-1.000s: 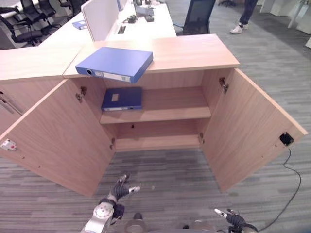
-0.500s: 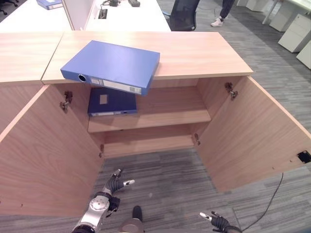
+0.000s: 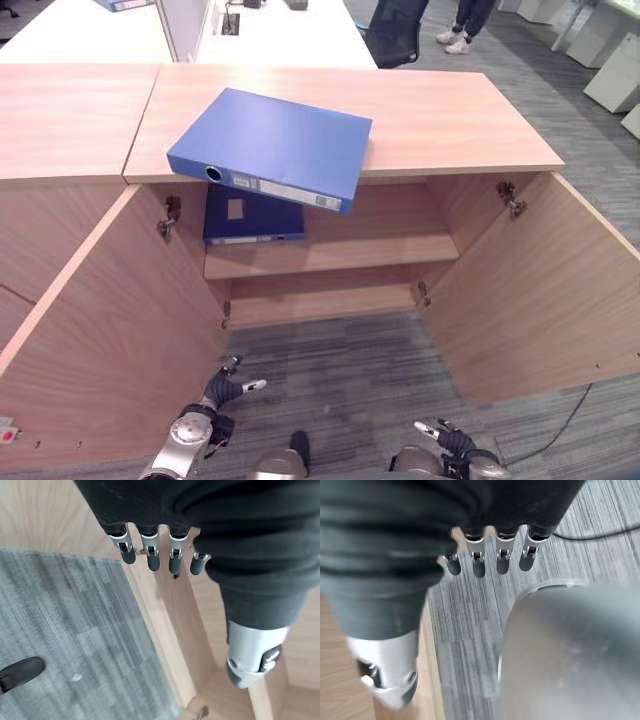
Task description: Put the empty folder in the office cabinet
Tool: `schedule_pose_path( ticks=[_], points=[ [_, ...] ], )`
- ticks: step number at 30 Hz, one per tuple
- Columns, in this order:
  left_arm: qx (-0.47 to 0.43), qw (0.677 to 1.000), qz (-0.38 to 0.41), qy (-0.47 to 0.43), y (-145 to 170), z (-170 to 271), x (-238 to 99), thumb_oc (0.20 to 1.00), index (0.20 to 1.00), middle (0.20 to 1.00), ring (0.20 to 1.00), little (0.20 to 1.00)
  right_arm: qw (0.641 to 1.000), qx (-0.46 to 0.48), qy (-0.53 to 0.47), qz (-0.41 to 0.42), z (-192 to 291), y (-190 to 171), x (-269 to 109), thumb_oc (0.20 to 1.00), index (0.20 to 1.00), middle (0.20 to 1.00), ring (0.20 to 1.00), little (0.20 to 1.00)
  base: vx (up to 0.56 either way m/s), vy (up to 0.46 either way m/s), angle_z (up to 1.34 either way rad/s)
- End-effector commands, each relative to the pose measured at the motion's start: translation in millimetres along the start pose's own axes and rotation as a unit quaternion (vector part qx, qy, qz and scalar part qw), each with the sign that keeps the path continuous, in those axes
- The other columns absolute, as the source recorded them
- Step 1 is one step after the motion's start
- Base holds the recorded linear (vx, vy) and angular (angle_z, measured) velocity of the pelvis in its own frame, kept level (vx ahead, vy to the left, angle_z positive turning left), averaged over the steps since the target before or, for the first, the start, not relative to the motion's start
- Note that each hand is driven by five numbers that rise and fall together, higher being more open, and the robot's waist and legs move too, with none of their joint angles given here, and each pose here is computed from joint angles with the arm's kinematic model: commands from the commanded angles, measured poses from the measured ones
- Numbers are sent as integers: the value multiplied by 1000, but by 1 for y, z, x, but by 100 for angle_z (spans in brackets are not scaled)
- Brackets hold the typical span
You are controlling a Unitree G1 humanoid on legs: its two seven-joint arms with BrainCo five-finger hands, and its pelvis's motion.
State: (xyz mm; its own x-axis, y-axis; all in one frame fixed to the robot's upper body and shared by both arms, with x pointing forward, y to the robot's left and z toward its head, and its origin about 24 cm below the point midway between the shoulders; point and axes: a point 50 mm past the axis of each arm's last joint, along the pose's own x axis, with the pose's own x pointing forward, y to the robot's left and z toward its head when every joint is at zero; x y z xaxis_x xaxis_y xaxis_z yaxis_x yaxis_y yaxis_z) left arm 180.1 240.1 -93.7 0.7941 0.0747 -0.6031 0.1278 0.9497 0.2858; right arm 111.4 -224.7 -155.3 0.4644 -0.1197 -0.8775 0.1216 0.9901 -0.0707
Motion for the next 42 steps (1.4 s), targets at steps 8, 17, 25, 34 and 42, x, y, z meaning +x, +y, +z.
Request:
schedule_pose_path(
  ticks=[8, 17, 25, 34, 42],
  points=[
    [-6, 998, -15, -52, -17, 18, 4, 1000, 1000, 1000, 1000, 1000, 1000, -24, 4, -10, -6, -11, -3, 1000, 1000, 1000, 1000, 1000, 114, -82, 25],
    [-14, 998, -23, -54, -26, 19, 3, 1000, 1000, 1000, 1000, 1000, 999, -34, 12, -16, -10, -17, -5, 1000, 1000, 1000, 1000, 1000, 64, -73, -4],
    [11, 996, -20, -88, -24, 34, 4, 1000, 1000, 1000, 1000, 1000, 999, -37, 19, -17, -15, -18, -6, 1000, 1000, 1000, 1000, 1000, 43, -40, 6],
    [211, 942, 139, -220, 30, 87, -17, 1000, 1000, 1000, 1000, 1000, 999, -29, -3, -22, -12, -9, -5, 1000, 1000, 1000, 1000, 1000, 20, -42, 18],
    [362, 823, 284, -334, 69, 142, -56, 1000, 1000, 1000, 1000, 1000, 998, -57, 6, -4, -21, -4, -7, 1000, 1000, 1000, 1000, 1000, 13, -36, 11]
  ],
)
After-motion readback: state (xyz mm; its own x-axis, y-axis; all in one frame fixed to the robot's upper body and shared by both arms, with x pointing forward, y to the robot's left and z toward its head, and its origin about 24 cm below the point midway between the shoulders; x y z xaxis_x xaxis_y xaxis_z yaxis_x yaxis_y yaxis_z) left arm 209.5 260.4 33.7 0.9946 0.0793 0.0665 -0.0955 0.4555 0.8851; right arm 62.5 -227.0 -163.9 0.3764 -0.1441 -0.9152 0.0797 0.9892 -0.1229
